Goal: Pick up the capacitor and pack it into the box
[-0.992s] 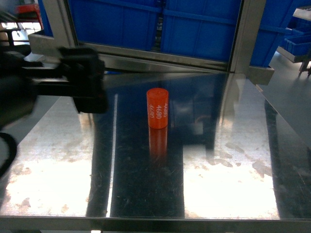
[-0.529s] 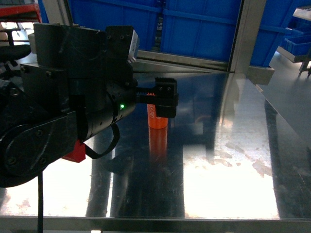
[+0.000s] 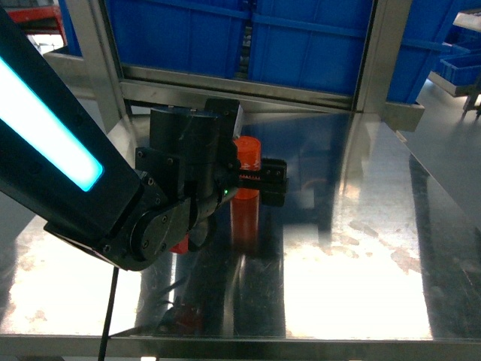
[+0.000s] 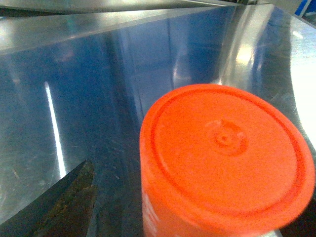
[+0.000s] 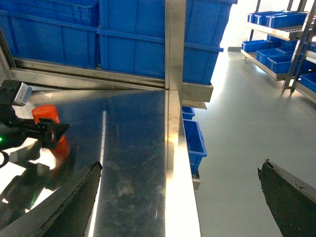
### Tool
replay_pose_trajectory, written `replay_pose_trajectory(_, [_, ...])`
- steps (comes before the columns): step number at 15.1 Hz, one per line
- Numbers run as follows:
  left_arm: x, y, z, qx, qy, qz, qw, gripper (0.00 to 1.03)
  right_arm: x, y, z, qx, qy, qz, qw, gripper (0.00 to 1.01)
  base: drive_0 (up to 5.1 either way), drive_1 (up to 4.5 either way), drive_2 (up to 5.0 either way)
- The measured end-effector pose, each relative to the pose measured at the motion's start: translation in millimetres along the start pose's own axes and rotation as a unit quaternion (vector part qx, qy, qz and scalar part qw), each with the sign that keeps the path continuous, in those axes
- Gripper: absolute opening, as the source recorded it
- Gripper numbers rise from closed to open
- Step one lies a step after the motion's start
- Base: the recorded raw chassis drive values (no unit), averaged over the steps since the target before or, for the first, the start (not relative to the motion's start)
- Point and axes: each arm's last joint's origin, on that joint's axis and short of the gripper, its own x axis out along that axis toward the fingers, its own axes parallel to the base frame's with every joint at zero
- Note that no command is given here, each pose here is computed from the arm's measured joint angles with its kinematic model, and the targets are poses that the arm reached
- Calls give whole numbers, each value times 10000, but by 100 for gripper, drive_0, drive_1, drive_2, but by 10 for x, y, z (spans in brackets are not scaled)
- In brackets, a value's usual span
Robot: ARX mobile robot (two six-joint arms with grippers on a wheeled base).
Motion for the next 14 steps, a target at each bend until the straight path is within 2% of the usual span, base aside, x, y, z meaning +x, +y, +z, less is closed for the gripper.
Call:
replay_pose_trajectory(2, [87,-7,8,32,-36,-3,10000,97,0,0,0,-2,0,0,10000,98,0,0,0])
replay_pose_trajectory(4, [124,-5,-52,-16,62,-54,10000,72,0,0,0,-2,0,0,10000,98,0,0,0])
replay_pose_trajectory(6, [125,-11,-36,-97,-119,-78,9999,48,0,0,0,-2,0,0,10000,98,0,0,0])
replay_pose_trajectory(9, [-40,-2,-109,-112,-211,84,9997,45,0,0,0,-2,0,0,10000,98,0,0,0])
replay_pose_trajectory(10, [-158,11,-76,-95,-228,171,9995,45,0,0,0,0,2,0,10000,98,0,0,0])
replay_pose_trajectory(11, [-383,25,100,-117,-465,248,9985,45,0,0,0,-2,0,0,10000,98,0,0,0])
replay_pose_trajectory(12, [-638,48,340,-166,-852,340,9956,45,0,0,0,-2,0,0,10000,98,0,0,0])
replay_pose_trajectory(13, [-975,85,557,-239,-1243,498,9907,45,0,0,0,-2,0,0,10000,98,0,0,0])
replay_pose_trajectory(14, [-1285,130,621,-292,-1406,691,9872,45,0,0,0,0,0,0,10000,98,0,0,0])
